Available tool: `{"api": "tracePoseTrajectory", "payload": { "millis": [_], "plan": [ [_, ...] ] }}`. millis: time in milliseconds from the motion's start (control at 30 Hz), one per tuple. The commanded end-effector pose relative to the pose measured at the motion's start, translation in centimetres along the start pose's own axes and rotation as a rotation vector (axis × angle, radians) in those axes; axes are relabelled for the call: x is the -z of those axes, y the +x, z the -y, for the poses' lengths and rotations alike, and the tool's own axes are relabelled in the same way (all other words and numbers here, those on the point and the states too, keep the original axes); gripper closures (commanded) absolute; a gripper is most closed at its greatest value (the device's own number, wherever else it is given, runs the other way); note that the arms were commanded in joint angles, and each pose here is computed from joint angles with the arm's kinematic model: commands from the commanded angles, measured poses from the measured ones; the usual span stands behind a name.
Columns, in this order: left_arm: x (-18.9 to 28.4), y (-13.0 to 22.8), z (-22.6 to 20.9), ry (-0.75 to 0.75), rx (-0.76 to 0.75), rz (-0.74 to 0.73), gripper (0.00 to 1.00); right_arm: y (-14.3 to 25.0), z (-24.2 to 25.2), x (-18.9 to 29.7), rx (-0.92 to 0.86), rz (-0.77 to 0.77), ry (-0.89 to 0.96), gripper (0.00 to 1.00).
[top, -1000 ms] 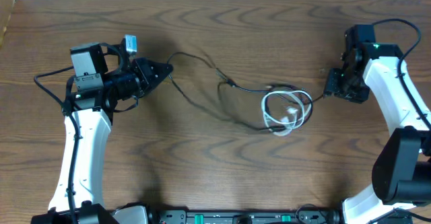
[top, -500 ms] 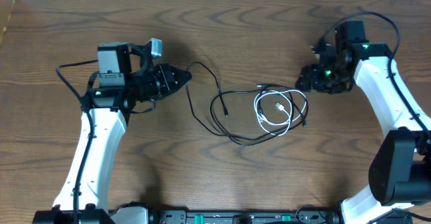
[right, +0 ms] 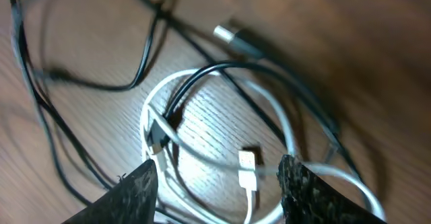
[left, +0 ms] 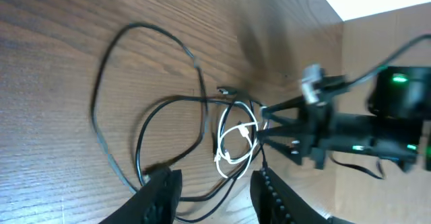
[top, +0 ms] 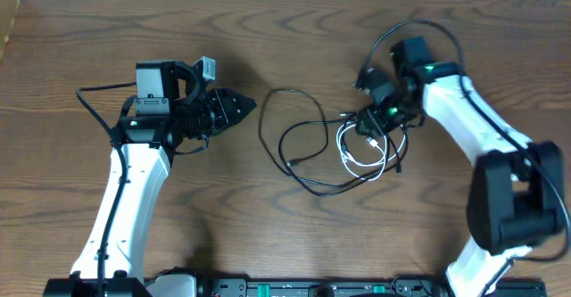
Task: Untangle cables
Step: 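Lower the right gripper onto the white cable and grasp it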
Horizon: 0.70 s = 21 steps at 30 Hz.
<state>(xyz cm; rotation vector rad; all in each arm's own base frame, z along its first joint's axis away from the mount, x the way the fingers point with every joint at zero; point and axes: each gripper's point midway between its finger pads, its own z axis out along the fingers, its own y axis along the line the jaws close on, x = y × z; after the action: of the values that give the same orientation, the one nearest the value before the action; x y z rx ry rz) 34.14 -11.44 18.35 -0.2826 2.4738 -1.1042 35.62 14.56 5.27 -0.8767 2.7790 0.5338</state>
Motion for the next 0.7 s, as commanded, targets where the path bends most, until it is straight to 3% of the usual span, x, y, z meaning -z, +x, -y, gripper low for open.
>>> {"api": "tracePoseTrajectory", "payload": {
  "millis": [0, 100, 133, 233, 267, 467, 667],
  "plan": [
    [0.6, -0.6, 0.9, 0.003, -0.040, 0.028, 0.61, 1.6, 0.0, -2.4, 0.128, -0.072, -0.037, 0.48],
    [0.7, -0.6, 0.9, 0.003, -0.040, 0.028, 0.60, 1.7, 0.2, -3.1, 0.123, -0.080, -0.041, 0.55],
    [0.7, -0.6, 0.9, 0.003, -0.040, 0.028, 0.60, 1.5, 0.4, -3.1, 0.122, -0.071, -0.037, 0.61],
    [0.7, -0.6, 1.0, 0.004, -0.041, 0.028, 0.60, -0.2, 0.7, -2.6, 0.059, -0.017, -0.012, 0.95],
    [0.6, -0.6, 0.9, 0.004, -0.041, 0.028, 0.60, -0.9, 0.8, -2.1, 0.027, 0.006, -0.003, 0.99],
    [0.4, -0.4, 1.4, 0.012, -0.056, 0.021, 0.60, -4.9, -0.6, 3.0, -0.035, 0.099, 0.015, 0.99],
    [-0.7, 0.3, 2.5, 0.008, -0.105, 0.008, 0.60, -5.7, -2.1, 7.1, -0.063, 0.117, 0.018, 0.99]
  ]
}}
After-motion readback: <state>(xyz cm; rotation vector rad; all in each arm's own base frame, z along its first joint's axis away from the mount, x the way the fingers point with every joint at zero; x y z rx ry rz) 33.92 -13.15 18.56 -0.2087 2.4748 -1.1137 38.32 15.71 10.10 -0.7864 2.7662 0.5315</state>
